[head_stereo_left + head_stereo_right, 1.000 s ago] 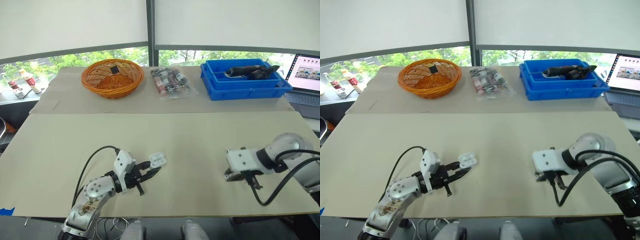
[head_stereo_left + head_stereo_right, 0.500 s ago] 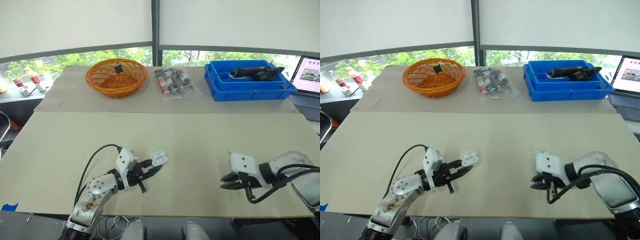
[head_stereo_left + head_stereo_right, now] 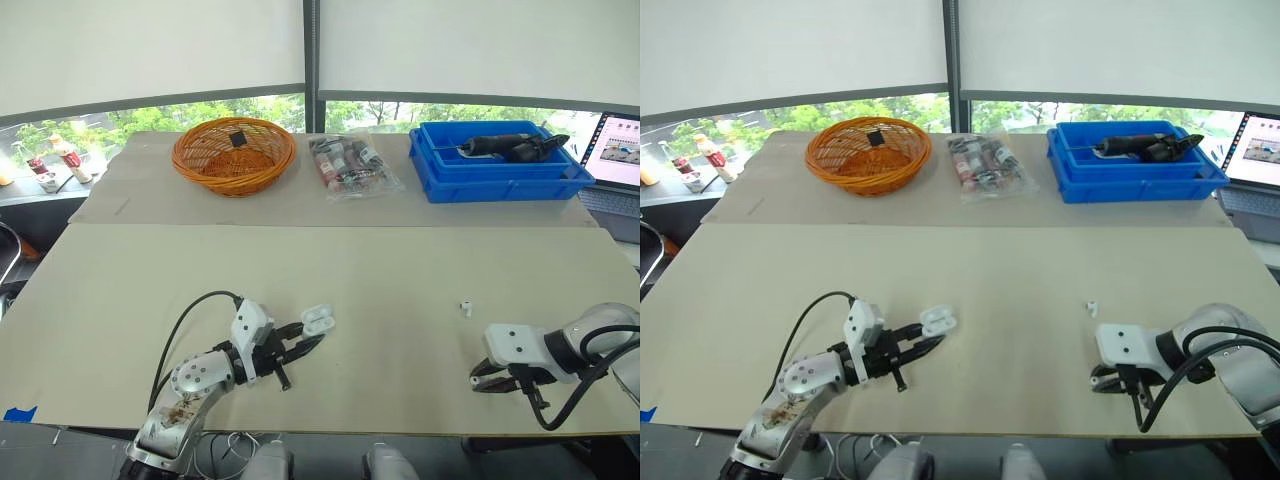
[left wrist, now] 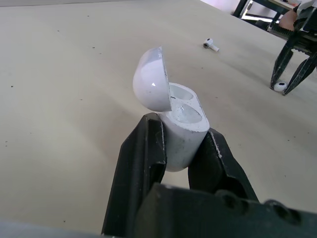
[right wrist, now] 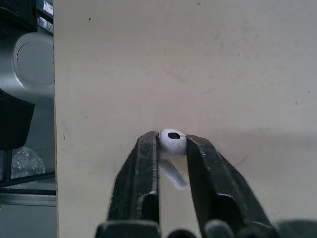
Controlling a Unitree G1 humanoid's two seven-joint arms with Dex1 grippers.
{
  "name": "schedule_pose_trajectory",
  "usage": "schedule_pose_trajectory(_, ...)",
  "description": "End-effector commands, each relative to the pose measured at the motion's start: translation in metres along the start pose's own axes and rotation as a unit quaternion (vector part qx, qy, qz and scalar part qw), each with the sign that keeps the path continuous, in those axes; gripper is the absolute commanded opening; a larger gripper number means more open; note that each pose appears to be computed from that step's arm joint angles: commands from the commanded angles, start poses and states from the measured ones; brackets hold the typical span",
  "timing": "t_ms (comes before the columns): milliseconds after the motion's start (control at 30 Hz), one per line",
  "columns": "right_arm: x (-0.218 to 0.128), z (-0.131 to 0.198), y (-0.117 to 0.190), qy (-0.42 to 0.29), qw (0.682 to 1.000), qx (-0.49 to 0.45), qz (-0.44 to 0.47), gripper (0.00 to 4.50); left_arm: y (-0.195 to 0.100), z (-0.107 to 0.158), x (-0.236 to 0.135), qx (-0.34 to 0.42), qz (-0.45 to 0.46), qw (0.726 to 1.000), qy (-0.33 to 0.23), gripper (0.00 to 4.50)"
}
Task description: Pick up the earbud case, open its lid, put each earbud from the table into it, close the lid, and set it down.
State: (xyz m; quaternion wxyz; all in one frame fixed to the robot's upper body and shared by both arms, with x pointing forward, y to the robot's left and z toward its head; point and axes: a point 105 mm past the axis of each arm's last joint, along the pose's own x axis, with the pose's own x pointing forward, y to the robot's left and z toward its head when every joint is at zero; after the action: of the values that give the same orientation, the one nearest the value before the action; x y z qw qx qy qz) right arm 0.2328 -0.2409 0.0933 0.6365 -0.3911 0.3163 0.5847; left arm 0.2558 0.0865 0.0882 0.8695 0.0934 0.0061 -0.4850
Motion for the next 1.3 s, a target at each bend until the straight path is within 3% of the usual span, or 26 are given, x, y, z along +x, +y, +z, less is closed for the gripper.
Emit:
schedule_pose_trajectory(33, -0.005, -0.005, 0.000, 0.019, 1.000, 0.001, -0.007, 2.07, -0.006, 0.010, -0.001, 0.005, -0.002, 1.000, -0.016, 0.60)
schedule_pose_trajectory(233, -0.020, 0.013, 0.000, 0.026, 1.000, -0.006, -0.013, 2.07, -0.009, 0.008, -0.002, -0.002, -0.001, 1.000, -0.013, 0.60)
schedule_pose_trajectory(500, -0.023, 0.030, 0.002, 0.109, 0.992, -0.043, -0.049, 2.07, -0.015, 0.005, 0.001, -0.012, -0.002, 1.000, -0.012, 0.60)
schedule_pose_trajectory(1300, 0.004, 0.017, 0.000, 0.115, 0.992, -0.027, -0.032, 2.07, -0.016, 0.004, 0.003, -0.017, -0.001, 1.000, -0.012, 0.60)
